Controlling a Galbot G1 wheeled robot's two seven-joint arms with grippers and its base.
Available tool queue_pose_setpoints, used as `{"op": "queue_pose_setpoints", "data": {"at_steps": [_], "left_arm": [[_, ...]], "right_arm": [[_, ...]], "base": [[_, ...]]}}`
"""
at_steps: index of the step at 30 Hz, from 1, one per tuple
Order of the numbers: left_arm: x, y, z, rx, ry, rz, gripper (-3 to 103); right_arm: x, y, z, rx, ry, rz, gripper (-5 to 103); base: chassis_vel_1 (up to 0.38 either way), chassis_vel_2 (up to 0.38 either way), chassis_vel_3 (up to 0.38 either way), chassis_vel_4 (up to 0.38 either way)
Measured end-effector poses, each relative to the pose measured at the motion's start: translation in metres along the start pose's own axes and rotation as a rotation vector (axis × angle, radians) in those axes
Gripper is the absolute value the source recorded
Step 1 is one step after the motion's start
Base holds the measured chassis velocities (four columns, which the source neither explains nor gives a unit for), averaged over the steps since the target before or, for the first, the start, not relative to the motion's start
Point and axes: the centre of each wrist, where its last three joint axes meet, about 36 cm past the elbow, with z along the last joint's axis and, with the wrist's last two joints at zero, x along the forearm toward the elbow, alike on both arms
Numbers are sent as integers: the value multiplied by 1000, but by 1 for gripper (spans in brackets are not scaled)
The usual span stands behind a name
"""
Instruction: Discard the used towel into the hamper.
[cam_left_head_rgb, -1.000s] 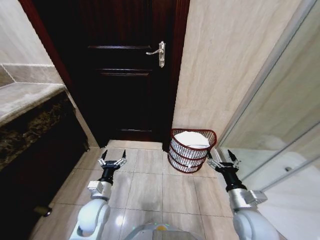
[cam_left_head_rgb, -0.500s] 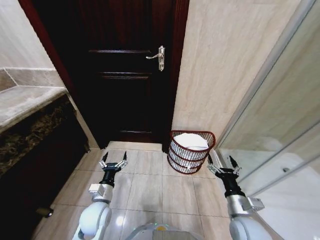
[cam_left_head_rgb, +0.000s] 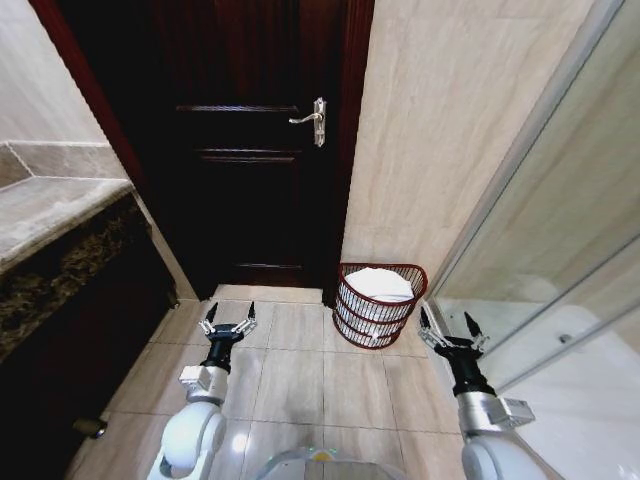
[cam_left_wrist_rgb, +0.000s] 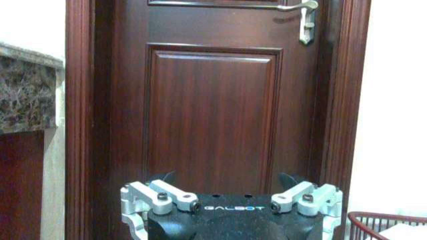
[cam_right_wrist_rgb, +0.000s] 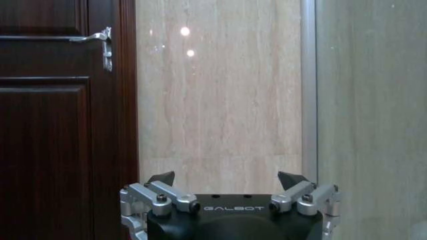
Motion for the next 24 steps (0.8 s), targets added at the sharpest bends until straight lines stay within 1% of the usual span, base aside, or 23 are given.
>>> {"op": "queue_pose_setpoints", "data": {"at_steps": [4,12,20,24], "left_arm": [[-2,-1,-2,-3,-3,-1,100],[-5,-5,-7,19,-8,-11,100],[-10,-1,-12,20,-21,-14,100],[-10,-1,-11,19,-13,-17,100]], "right_arm": [[-5,0,0,0,-4,-3,100],[-9,-2,4,5,7,-11,100],[-12,-5,4,9,6,-4,100],[-11,-9,2,15,3,5,100]], "base": [[0,0,0,0],[0,0,0,0],[0,0,0,0],[0,0,0,0]]}}
